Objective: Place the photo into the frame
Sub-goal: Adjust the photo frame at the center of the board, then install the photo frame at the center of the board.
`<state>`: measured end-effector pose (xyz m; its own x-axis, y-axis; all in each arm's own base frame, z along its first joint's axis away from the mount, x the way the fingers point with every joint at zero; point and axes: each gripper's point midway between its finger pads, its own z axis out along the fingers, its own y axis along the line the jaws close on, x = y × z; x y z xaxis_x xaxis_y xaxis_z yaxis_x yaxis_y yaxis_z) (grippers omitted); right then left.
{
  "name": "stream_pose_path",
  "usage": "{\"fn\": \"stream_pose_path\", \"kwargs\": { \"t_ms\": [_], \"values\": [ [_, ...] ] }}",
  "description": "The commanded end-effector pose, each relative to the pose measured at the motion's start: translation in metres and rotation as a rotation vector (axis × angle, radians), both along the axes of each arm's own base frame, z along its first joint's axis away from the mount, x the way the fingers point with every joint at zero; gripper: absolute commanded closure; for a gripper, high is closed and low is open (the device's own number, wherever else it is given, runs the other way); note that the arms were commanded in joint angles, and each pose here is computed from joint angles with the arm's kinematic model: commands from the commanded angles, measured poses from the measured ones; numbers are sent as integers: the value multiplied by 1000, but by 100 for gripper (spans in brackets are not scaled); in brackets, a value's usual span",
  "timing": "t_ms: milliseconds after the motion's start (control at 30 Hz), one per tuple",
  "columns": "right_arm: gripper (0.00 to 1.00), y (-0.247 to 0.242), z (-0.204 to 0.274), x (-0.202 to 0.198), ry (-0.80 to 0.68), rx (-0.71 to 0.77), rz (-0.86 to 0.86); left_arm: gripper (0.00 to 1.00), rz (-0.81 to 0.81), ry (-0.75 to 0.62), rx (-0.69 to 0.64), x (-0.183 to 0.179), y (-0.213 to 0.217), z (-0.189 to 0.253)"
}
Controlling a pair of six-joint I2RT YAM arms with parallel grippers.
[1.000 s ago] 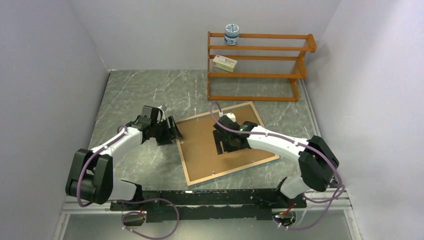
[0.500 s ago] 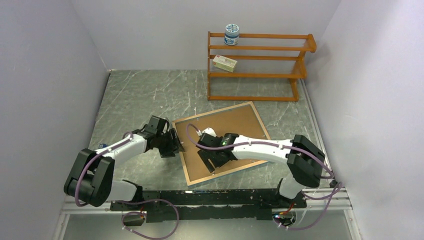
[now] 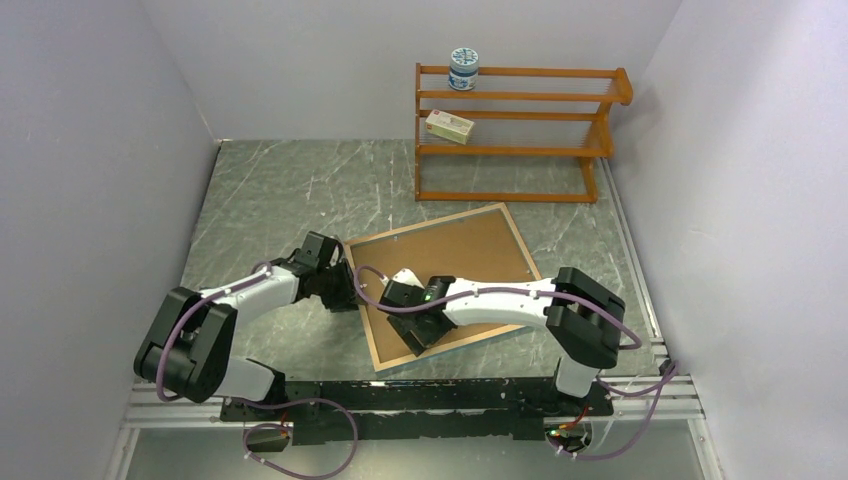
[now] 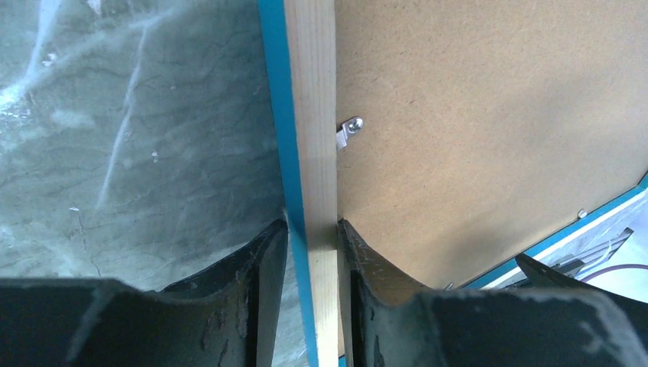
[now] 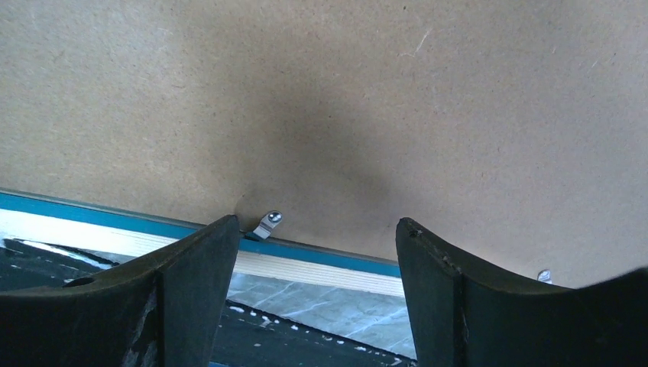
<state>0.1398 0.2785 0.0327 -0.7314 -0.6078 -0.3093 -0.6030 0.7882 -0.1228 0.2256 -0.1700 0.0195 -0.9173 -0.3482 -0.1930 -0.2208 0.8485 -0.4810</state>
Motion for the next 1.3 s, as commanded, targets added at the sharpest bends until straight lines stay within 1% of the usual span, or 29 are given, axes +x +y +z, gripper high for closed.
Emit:
{"fn": "stream_pose_path", "kwargs": {
  "t_ms": [0, 200, 333, 433, 600, 700, 833, 933, 1033, 1067, 1167, 1267],
  "values": [
    [22, -6, 5, 2, -26, -38, 12, 65, 16, 58, 108, -14, 19, -25],
    [24, -12, 1, 1, -26, -59, 21, 67, 19, 60, 109, -13, 19, -27],
    [28, -16, -3, 1, -26, -86, 16, 68, 20, 63, 111, -14, 19, -27],
    [34, -19, -4, 0, -25, -94, 18, 68, 20, 68, 119, -15, 21, -29],
    [48, -19, -3, 0, -29, -89, 26, 69, 20, 74, 118, -15, 20, -31],
    [49, -17, 0, 2, -36, -78, 25, 69, 19, 74, 118, -15, 20, -31],
    [48, -10, 10, 6, -60, -39, 11, 69, 18, 71, 119, -14, 20, -30],
    [39, 0, 26, 12, -85, 31, -21, 69, 16, 59, 114, -14, 20, -28],
    [29, 10, 43, 17, -75, 147, -65, 68, 15, 43, 110, -12, 19, -26],
    [27, 11, 48, 19, -69, 184, -83, 68, 14, 38, 109, -11, 19, -25],
    [26, 5, 54, 28, -59, 256, -148, 67, 11, 26, 108, -10, 19, -22],
    [28, -20, 50, 44, -72, 233, -257, 67, 10, 17, 106, -9, 19, -21]
  ]
}}
